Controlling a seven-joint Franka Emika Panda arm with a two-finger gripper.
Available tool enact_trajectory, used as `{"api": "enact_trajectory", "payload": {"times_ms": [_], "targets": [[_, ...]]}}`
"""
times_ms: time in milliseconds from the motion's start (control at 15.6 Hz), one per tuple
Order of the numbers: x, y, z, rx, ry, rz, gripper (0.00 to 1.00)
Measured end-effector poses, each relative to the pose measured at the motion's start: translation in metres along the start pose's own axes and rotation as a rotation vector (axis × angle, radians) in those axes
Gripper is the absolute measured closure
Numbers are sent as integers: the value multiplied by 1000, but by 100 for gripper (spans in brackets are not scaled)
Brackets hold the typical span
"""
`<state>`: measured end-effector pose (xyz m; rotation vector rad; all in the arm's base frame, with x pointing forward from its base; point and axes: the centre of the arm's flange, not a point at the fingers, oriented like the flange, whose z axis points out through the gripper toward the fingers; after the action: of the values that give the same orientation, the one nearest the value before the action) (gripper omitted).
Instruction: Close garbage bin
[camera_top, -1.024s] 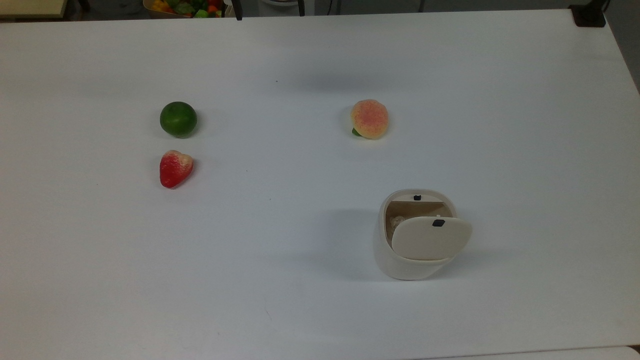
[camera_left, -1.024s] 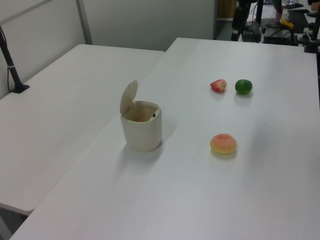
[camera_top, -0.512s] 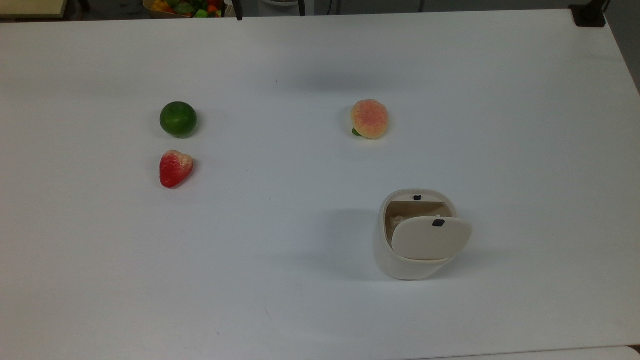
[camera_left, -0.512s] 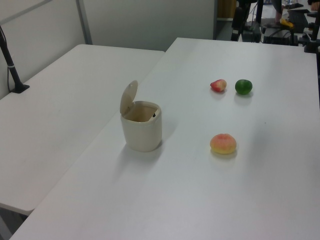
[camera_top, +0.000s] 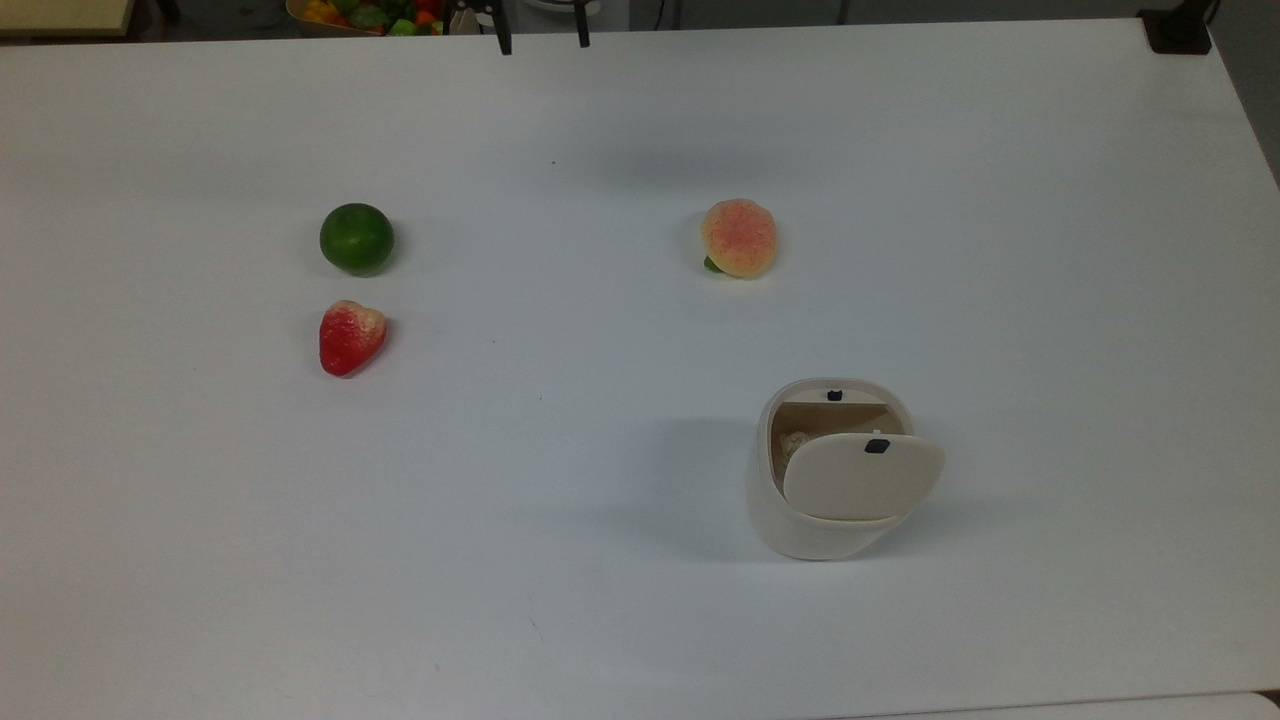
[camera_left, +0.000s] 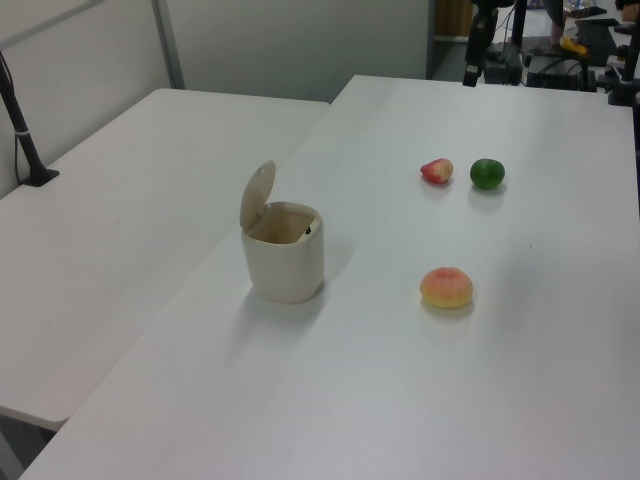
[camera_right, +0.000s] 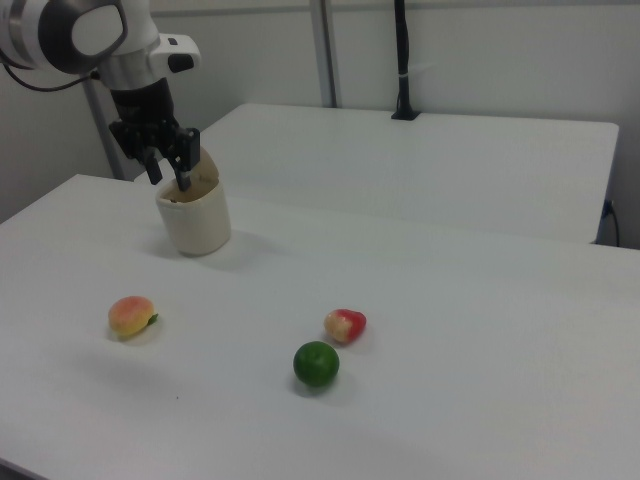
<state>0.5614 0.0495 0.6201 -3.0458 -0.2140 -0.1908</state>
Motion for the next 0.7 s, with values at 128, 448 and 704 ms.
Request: {"api": "enact_trajectory", "payload": {"times_ms": [128, 448, 704], "targets": [[0, -1, 0, 10, 0, -3, 55], [0, -2, 0, 22, 1, -12, 84], [1, -2, 0, 28, 8, -12, 93]]}}
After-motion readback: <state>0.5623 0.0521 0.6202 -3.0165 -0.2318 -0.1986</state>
